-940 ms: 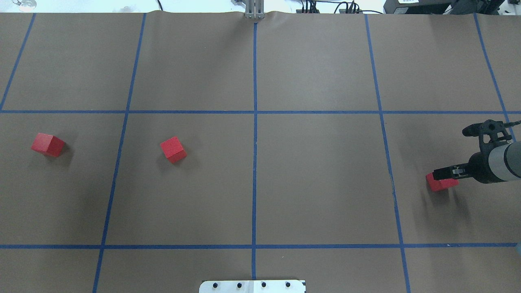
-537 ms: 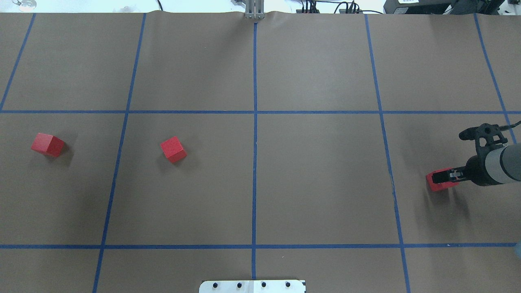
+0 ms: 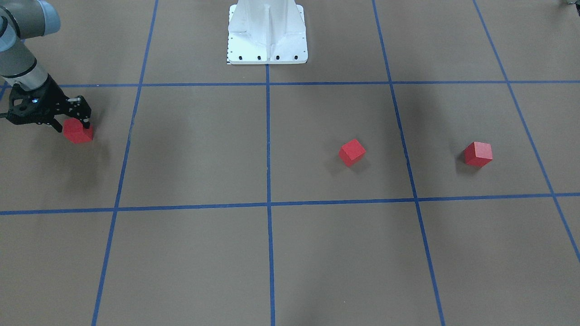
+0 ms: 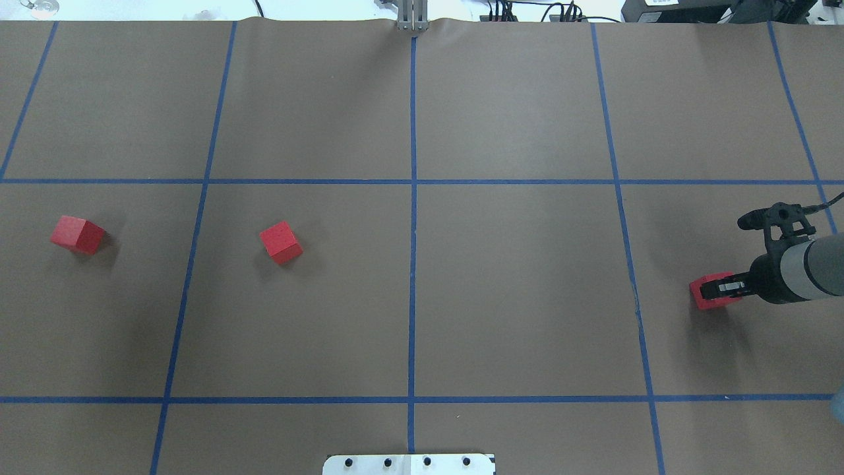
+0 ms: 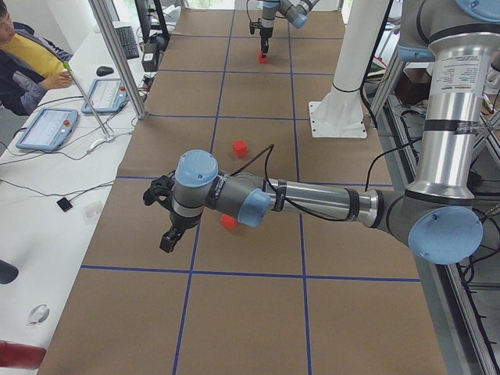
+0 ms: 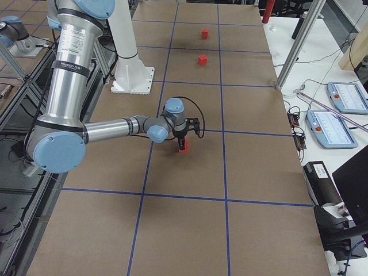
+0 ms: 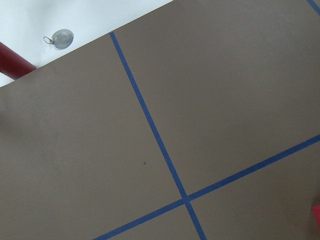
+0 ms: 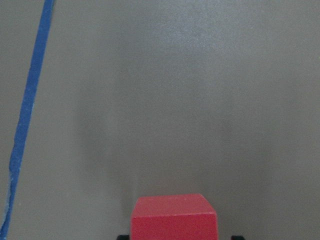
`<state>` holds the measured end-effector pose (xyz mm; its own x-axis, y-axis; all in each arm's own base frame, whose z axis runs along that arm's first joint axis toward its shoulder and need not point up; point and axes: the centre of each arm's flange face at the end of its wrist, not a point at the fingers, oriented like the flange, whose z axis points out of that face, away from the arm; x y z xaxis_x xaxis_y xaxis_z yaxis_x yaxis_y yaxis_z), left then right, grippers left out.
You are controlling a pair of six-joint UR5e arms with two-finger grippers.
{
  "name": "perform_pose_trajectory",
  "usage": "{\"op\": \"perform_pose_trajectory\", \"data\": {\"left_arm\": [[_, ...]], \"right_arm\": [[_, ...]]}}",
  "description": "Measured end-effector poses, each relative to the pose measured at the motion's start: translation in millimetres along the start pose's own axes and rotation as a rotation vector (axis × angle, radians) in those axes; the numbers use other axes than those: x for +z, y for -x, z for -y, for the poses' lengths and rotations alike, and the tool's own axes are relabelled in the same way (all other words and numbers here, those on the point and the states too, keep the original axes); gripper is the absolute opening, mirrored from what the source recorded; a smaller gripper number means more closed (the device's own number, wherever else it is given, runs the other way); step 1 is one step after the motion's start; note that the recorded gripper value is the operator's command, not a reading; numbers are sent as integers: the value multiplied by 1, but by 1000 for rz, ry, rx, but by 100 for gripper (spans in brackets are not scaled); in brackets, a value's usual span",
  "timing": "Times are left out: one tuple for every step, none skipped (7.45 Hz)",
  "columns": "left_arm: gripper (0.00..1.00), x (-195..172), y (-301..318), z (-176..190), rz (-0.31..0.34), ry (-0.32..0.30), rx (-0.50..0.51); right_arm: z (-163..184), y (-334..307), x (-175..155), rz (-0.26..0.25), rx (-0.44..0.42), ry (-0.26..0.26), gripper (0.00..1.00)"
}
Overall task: Form red blocks into L shape at center
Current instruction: 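Close the right gripper on the red cube and lift it, then carry the red cube with the right gripper to the table center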
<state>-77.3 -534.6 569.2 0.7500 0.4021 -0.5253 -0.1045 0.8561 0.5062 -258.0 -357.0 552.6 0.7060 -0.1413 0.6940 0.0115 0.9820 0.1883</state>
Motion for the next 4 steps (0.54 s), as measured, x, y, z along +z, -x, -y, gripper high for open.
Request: {"op": "perform_pose_trajectory", "data": {"left_arm": [[100,1,0,-1,0,-2,1],[100,1,0,-2,0,-3,2],[100,2,1,-4,0,-1,1],[100,4,2,-7,-1,2,-2]], "right_arm": [[9,15,-3,19,-12,-13,0],[31,42,-7,39,-21,-30,0],[70,91,-15,43,-18,-40,0],[111,156,-30,26,-11,-37,0]]}}
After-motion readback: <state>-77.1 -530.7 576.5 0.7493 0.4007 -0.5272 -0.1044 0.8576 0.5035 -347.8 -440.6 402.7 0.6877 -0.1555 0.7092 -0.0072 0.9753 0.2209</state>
